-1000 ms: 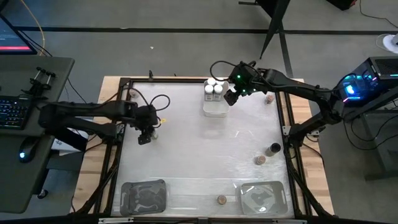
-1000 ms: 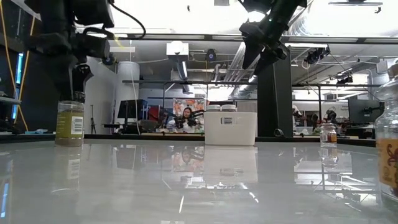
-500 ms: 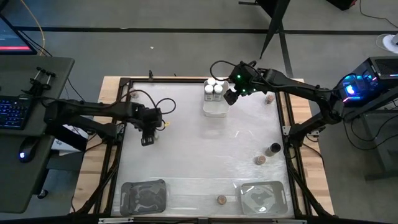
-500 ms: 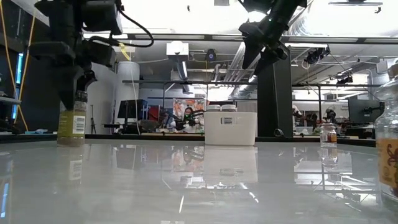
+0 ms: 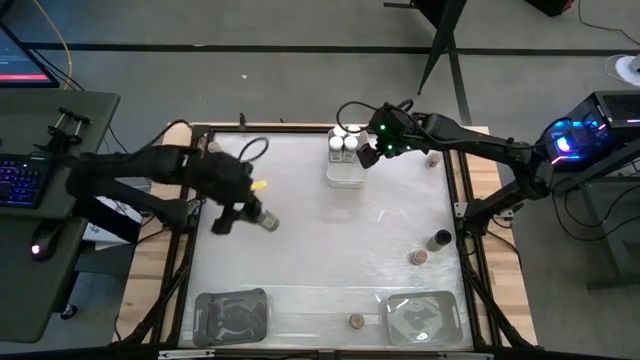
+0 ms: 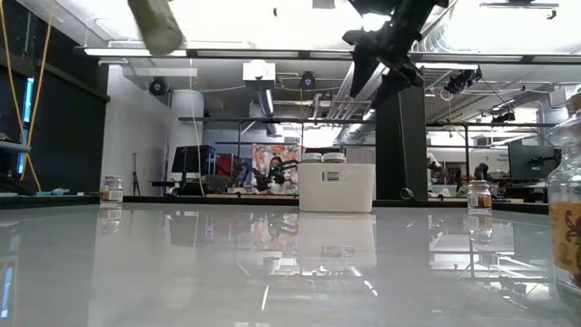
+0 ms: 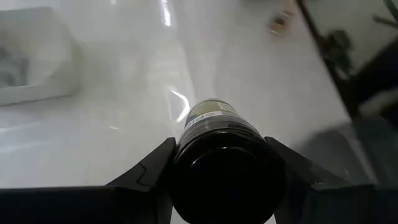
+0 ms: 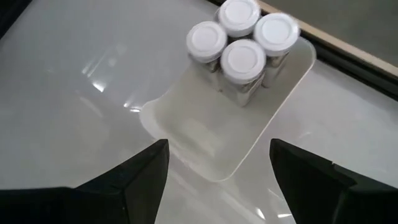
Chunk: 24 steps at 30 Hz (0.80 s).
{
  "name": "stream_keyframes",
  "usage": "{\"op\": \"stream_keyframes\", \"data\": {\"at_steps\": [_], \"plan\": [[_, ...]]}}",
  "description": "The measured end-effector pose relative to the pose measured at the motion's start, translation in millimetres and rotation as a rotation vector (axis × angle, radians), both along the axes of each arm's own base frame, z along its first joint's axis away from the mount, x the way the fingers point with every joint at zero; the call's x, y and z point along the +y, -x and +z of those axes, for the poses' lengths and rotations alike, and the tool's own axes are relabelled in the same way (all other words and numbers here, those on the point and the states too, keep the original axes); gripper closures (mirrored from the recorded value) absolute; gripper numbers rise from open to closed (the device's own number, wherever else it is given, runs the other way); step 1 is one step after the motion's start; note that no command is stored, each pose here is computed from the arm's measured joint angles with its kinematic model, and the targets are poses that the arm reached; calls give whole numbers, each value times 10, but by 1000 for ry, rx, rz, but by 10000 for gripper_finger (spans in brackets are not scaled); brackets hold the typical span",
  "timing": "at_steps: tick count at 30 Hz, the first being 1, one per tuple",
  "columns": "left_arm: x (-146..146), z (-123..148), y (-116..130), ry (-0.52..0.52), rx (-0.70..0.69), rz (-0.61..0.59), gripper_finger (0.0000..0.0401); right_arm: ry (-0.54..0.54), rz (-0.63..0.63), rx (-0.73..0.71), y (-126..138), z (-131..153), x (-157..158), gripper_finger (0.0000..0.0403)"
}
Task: Sort spices by type
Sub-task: Put the left black seasoning bottle into the black bin
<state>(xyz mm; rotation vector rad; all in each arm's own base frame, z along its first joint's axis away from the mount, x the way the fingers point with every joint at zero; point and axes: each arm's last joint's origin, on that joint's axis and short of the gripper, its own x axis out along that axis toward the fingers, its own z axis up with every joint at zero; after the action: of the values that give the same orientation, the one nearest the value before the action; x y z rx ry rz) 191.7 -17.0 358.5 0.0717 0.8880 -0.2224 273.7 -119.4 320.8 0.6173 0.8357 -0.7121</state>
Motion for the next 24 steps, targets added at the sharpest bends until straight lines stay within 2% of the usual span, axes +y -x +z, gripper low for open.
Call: {"op": "stream_keyframes", "data": {"at_steps": [5, 14, 19, 24], "plan": [[-531, -22, 129, 18, 125, -32, 239, 15, 53, 7, -63, 0, 159, 128], [-1588, -441, 240, 141, 400, 144, 239, 96, 150, 38, -146, 4, 415, 128], [-1883, -671, 283, 129, 495, 257, 239, 106, 160, 42, -154, 5, 450, 128], [-2007, -858, 233, 59, 544, 248, 239, 95, 144, 35, -153, 5, 450, 127]]}}
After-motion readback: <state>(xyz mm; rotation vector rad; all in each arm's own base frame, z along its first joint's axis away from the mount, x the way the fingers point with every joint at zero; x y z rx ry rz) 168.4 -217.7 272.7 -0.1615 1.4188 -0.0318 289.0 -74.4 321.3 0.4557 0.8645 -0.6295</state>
